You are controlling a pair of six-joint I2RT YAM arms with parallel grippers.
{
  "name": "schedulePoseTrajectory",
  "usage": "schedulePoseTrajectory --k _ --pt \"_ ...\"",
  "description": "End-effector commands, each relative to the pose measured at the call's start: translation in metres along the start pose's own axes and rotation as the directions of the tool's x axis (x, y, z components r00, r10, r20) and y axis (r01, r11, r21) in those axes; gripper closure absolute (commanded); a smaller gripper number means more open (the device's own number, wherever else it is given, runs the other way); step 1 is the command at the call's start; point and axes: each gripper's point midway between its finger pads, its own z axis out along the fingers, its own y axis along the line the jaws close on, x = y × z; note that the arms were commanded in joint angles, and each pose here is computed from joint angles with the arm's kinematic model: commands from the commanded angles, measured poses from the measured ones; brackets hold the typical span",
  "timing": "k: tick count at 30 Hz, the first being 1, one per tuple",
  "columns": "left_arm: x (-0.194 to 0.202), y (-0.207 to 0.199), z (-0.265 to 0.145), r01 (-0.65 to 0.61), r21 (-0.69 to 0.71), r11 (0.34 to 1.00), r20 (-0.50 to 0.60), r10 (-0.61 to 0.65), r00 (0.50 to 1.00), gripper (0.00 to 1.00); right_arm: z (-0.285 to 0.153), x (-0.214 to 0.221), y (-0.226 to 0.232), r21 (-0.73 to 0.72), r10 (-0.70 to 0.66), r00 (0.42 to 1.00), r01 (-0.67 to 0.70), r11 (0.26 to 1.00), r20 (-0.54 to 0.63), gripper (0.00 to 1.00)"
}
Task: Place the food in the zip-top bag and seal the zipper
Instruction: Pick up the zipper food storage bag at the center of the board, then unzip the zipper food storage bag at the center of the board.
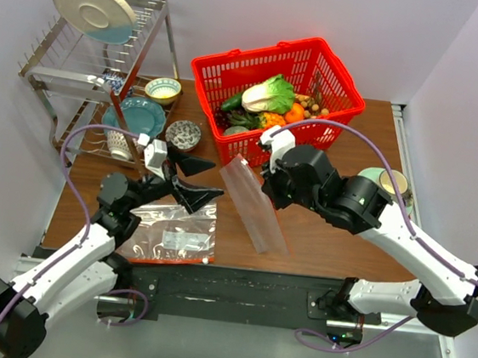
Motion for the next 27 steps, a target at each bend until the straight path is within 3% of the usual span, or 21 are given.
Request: schedulePoseTrajectory --k 1,5,12,18,21,27 --pt "-0.041 -0.024 0.012 -0.114 0.105 0.988 0.062 0.108 0.992 0.00 -0.020 -0.024 0.020 -0.133 -0.008 0.999 0.014 0.991 0.051 1.00" --pt "-0.052 -0.042 0.016 -0.185 0.205 0.961 0.069 0.174 0.982 0.01 -0.032 -0.036 0.038 -0.245 0.007 0.995 0.018 0.969 0.099 1.00" --pt "-0.072 -0.046 0.018 -0.257 0.173 0.951 0.040 0.253 0.967 0.03 -0.047 -0.047 0.054 -0.342 0.017 0.991 0.029 0.939 0.129 1.00" --pt "-0.070 -0.065 0.004 -0.380 0.242 0.893 0.047 0.380 0.924 0.05 -0.055 -0.049 0.065 -0.410 0.025 0.987 0.043 0.911 0.159 1.00" --pt "-0.062 -0.067 -0.003 -0.471 0.267 0.840 0.039 0.479 0.877 0.06 -0.060 -0.049 0.070 -0.442 0.033 0.984 0.048 0.896 0.173 1.00" --pt "-0.049 -0.069 -0.012 -0.522 0.298 0.799 0.051 0.533 0.845 0.07 -0.066 -0.048 0.084 -0.517 0.037 0.985 0.057 0.854 0.170 1.00"
